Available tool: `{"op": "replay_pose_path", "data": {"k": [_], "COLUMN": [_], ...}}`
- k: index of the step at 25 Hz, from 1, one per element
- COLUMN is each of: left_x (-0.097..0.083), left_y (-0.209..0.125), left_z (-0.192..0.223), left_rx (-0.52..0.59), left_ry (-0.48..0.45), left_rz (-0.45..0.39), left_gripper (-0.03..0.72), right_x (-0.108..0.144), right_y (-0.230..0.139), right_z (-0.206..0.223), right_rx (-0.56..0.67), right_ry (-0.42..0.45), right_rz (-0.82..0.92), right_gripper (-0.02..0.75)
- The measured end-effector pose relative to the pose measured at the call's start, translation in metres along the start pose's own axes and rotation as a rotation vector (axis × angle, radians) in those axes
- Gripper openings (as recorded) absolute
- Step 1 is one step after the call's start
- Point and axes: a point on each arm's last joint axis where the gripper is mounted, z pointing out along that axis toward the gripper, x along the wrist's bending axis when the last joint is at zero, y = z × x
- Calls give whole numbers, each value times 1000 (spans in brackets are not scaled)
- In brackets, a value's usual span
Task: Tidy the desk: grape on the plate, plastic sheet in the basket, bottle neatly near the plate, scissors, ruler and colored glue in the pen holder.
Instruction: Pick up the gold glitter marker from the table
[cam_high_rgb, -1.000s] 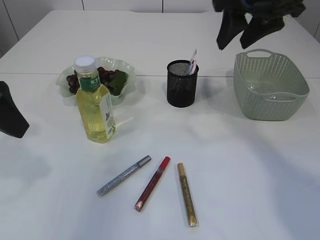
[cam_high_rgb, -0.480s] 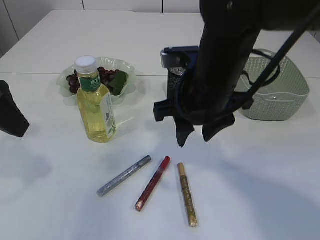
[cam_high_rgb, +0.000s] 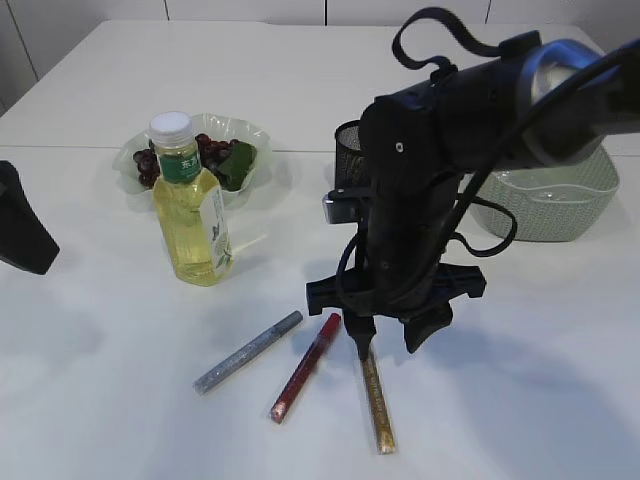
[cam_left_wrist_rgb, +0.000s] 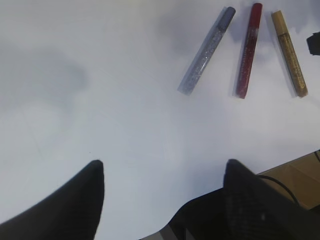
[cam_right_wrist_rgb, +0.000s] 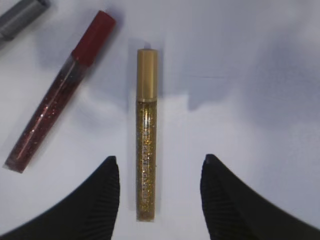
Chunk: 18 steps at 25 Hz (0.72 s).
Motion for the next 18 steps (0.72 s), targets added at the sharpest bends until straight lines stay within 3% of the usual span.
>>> {"op": "replay_pose_path", "data": {"k": [18], "left_x": [0], "left_y": [1], "left_z": [0], "left_rx": [-7], "left_ry": [1], "left_rz": [0], "left_gripper": [541], "right_x": [6], "right_y": [5], "right_z": [46], "right_rx": [53], "right_ry": [-8], "right_rz": [4], "right_gripper": [414]}}
